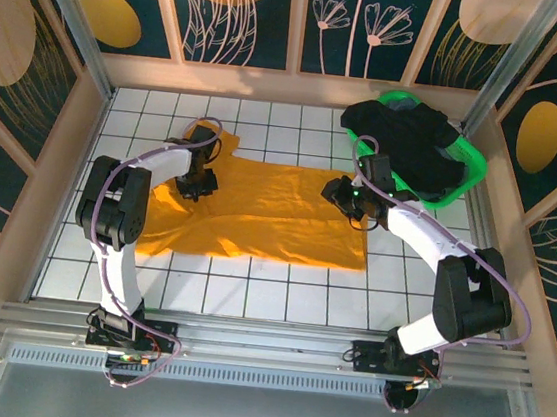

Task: Fold and stack the t-shirts

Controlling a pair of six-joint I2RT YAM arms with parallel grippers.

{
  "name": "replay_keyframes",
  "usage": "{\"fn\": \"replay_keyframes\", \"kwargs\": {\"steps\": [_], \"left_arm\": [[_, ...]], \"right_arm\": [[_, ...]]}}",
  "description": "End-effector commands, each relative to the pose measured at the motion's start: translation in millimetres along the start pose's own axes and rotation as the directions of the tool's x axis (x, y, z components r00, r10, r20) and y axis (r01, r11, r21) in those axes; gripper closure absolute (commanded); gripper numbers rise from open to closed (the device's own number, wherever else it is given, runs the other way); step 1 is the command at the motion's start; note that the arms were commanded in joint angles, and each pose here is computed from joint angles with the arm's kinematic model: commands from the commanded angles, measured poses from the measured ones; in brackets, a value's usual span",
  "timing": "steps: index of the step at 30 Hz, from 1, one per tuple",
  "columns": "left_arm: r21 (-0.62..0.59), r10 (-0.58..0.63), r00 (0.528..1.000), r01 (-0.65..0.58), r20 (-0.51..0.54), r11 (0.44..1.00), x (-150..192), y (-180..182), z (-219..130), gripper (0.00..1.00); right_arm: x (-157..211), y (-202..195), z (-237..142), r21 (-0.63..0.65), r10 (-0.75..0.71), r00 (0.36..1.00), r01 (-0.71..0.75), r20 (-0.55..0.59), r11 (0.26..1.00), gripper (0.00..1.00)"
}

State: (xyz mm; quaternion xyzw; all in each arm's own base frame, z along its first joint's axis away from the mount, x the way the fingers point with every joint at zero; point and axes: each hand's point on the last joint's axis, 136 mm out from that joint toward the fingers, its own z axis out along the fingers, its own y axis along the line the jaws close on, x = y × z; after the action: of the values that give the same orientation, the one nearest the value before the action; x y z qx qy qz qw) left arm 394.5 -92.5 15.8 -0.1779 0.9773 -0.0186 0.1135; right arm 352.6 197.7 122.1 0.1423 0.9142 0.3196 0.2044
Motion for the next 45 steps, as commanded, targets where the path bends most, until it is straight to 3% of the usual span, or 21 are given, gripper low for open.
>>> {"fn": "replay_keyframes", "kwargs": {"steps": [1,6,22,25,45], "left_arm": [[0.01,0.025,1.0,-0.025,0.012,1.0,-1.7,-5.9,-11.1,0.8],[0.019,0.027,1.0,-0.027,0.011,0.999,-0.6,-8.1,-15.2,0.88],[0.023,0.029,0.999,-0.03,0.032,0.999,3.4,-9.5,-31.1,0.93],[0.031,0.036,0.999,-0.037,0.022,0.999,7.1,-10.3,-29.7,1.0],[0.098,0.116,0.992,-0.12,0.04,0.988,17.5,-31.5,-40.6,1.0]], "right_arm": [[-3.4,12.0,3.1,-0.031,-0.014,1.0,0.014,-0.006,0.999,0.64],[-3.1,12.3,5.4,-0.03,-0.014,1.0,0.014,-0.011,0.999,0.64],[-3.0,11.2,8.0,-0.026,-0.011,1.0,0.01,-0.015,1.0,0.64],[-3.4,11.2,9.6,-0.023,-0.01,1.0,0.009,-0.018,1.0,0.64],[-0.8,5.8,14.3,-0.002,-0.004,0.999,0.004,-0.036,1.0,0.65]]}}
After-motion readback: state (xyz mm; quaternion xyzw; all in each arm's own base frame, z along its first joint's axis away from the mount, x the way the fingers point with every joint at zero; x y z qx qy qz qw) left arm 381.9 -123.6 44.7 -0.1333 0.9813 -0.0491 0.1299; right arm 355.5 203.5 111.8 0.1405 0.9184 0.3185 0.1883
